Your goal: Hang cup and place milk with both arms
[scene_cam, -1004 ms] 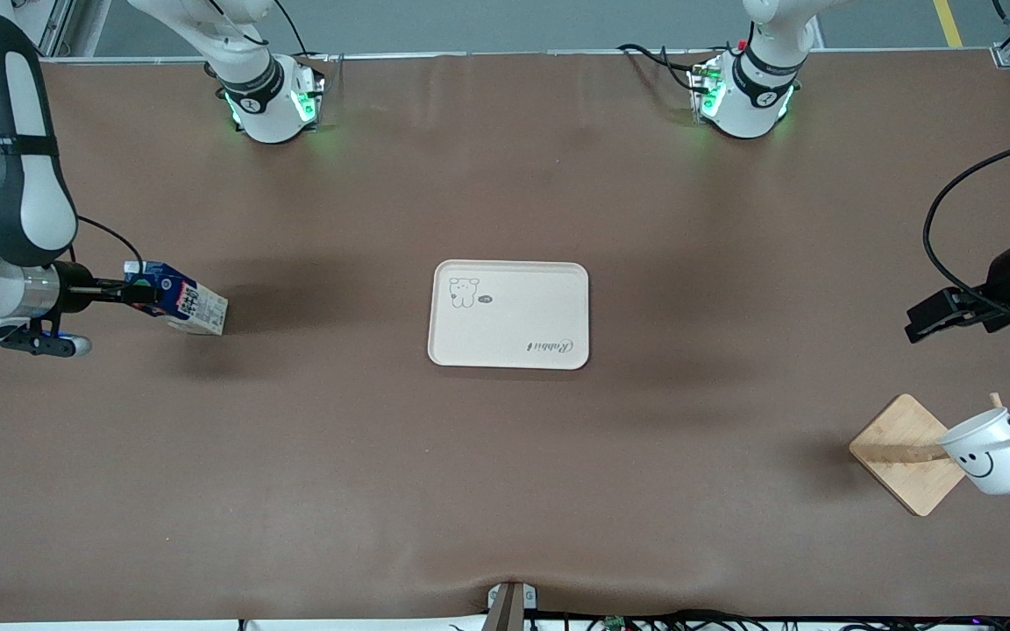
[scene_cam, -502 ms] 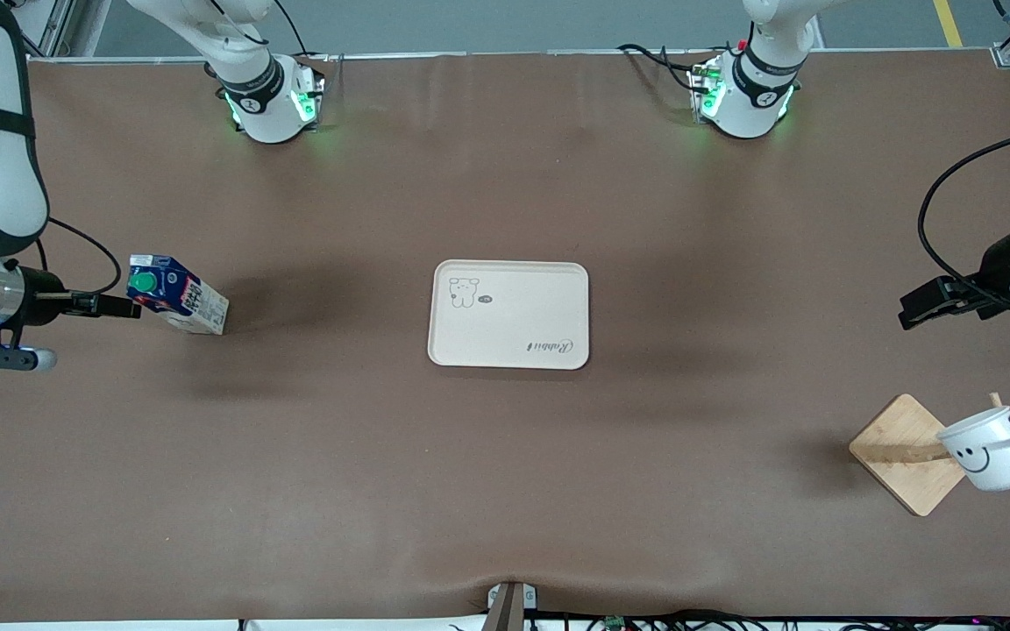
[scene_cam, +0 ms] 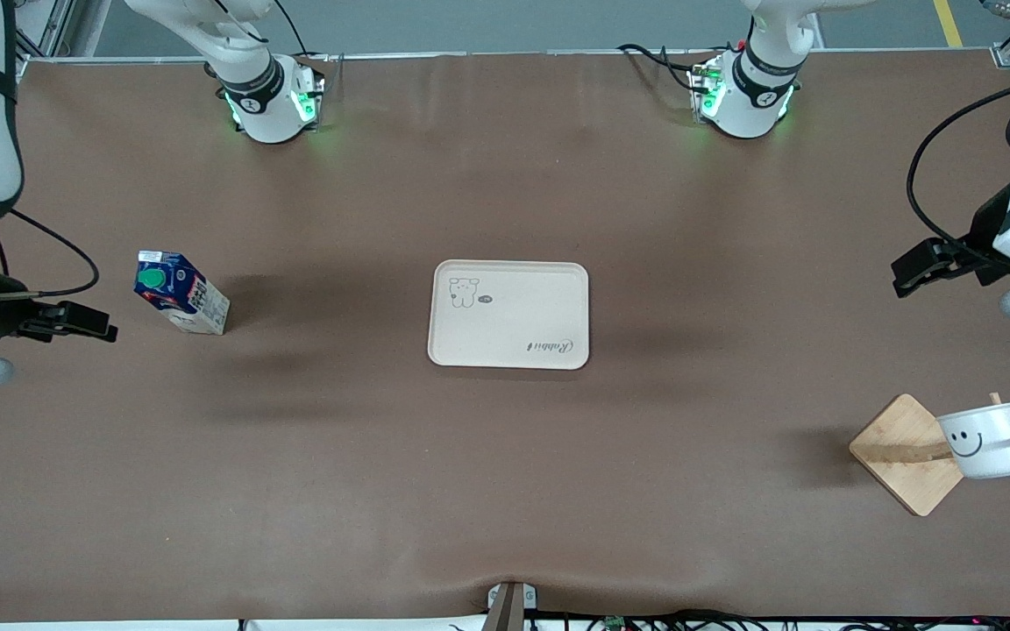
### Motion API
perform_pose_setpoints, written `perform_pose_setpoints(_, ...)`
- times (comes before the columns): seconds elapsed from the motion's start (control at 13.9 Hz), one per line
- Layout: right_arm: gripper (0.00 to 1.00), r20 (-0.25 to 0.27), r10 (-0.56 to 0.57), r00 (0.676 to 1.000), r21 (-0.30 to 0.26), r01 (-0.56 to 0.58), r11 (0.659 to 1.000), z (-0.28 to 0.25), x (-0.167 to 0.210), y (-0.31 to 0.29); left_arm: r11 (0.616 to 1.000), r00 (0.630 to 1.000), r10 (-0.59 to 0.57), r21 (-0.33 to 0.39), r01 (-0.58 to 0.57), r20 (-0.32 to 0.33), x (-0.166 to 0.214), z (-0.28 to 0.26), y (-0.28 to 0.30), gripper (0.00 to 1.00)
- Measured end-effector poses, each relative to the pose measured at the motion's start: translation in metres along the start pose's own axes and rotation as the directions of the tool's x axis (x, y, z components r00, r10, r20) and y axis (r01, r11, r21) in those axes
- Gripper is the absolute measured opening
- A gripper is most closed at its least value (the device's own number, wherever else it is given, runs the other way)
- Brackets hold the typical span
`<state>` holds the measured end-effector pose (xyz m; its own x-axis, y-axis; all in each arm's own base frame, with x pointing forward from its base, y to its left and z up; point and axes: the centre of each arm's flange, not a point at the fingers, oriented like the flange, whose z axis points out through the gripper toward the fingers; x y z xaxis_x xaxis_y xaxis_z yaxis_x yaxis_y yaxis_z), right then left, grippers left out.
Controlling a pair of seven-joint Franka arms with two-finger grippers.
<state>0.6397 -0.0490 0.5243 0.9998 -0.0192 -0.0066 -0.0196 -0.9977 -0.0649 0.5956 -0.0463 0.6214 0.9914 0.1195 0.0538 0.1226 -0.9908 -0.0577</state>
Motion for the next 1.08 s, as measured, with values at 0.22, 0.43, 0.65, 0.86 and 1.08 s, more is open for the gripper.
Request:
perform_pose_setpoints(0.22, 1.00, -0.014, -0.031, 0.999, 0.000, 0.031, 1.000, -0.042, -0.002, -0.019, 1.000, 1.000, -0.001, -0.001, 0.001, 0.019, -0.008, -0.006, -0.002, 1.00)
perform_pose_setpoints(0.43, 1.00, 0.002, -0.040, 0.999, 0.001, 0.040, 0.999, -0.076, -0.017, -0.025, 1.000, 0.999, 0.014, 0.010, -0.014, 0.036, -0.020, -0.006, 0.006, 1.00)
perform_pose_setpoints(0.65, 1.00, 0.082, -0.046, 0.996, 0.010, 0.045, 0.999, -0.116, -0.062, -0.029, 1.000, 0.999, 0.025, -0.001, -0.025, 0.041, -0.032, -0.008, 0.011, 1.00)
perform_pose_setpoints(0.86, 1.00, 0.080, -0.075, 0.994, 0.014, 0.074, 0.997, -0.142, -0.106, -0.046, 1.000, 1.000, 0.023, -0.021, -0.022, 0.013, -0.041, -0.007, 0.001, 1.00)
perform_pose_setpoints(1.08, 1.00, 0.071, -0.074, 0.995, 0.015, 0.073, 0.997, -0.136, -0.138, -0.045, 0.999, 1.000, 0.025, -0.021, -0.024, 0.006, -0.046, -0.007, -0.007, 1.00)
